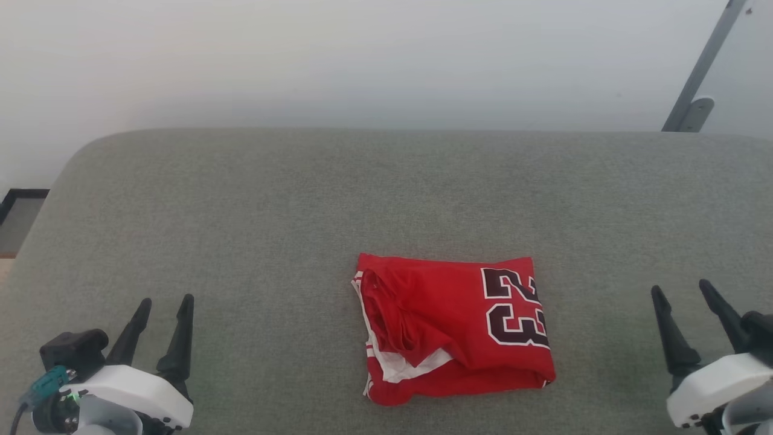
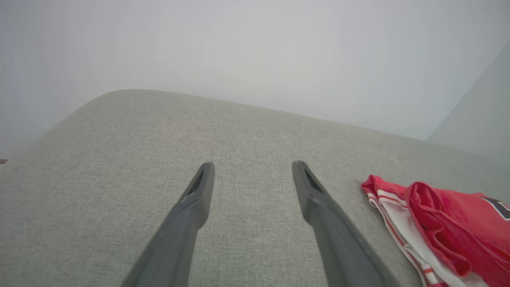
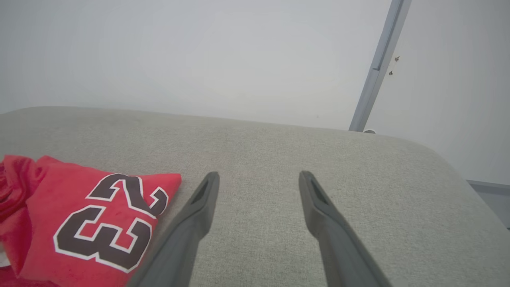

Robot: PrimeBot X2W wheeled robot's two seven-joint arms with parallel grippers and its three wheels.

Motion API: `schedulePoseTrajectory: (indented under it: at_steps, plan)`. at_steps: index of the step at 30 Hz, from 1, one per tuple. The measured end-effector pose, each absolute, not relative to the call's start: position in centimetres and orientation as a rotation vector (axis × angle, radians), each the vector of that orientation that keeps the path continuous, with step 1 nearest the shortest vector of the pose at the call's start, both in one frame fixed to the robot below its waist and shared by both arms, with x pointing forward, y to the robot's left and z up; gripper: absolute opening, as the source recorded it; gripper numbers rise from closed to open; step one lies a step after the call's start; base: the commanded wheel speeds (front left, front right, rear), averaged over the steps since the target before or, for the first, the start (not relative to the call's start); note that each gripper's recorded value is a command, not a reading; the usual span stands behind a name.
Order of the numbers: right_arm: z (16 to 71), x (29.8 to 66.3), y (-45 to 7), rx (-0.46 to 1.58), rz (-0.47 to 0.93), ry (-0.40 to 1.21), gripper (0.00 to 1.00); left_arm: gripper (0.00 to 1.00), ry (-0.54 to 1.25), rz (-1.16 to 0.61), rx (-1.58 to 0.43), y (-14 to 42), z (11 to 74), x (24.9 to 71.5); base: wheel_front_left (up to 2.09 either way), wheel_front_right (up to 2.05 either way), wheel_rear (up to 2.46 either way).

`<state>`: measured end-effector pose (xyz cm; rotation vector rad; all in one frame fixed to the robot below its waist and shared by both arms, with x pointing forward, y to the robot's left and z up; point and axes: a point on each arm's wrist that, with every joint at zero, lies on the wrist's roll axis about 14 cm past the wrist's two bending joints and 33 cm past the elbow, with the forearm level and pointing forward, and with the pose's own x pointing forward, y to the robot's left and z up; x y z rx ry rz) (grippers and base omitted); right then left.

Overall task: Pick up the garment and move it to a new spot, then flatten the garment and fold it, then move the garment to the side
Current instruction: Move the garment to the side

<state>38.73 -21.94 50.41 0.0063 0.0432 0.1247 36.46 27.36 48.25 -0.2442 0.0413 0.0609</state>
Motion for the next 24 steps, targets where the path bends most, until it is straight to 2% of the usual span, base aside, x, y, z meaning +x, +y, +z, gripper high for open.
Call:
schedulePoseTrajectory:
  at_steps: [8,15,24]
  plan:
    - [48.9,39.8,-16.5,0.045,0.283,0.142,1.00,1.00,0.046,0.085,-0.252,27.9,47.9,36.0,0.00,0.00,0.00]
    - [45.5,40.9,-12.9,0.023,0.423,0.394,1.00,1.00,0.071,0.121,-0.258,28.5,46.9,35.1,0.00,0.00,0.00]
    - [40.7,41.1,-11.6,-0.004,0.491,0.713,1.00,1.00,0.111,0.178,-0.277,29.2,45.4,34.2,0.00,0.00,0.00]
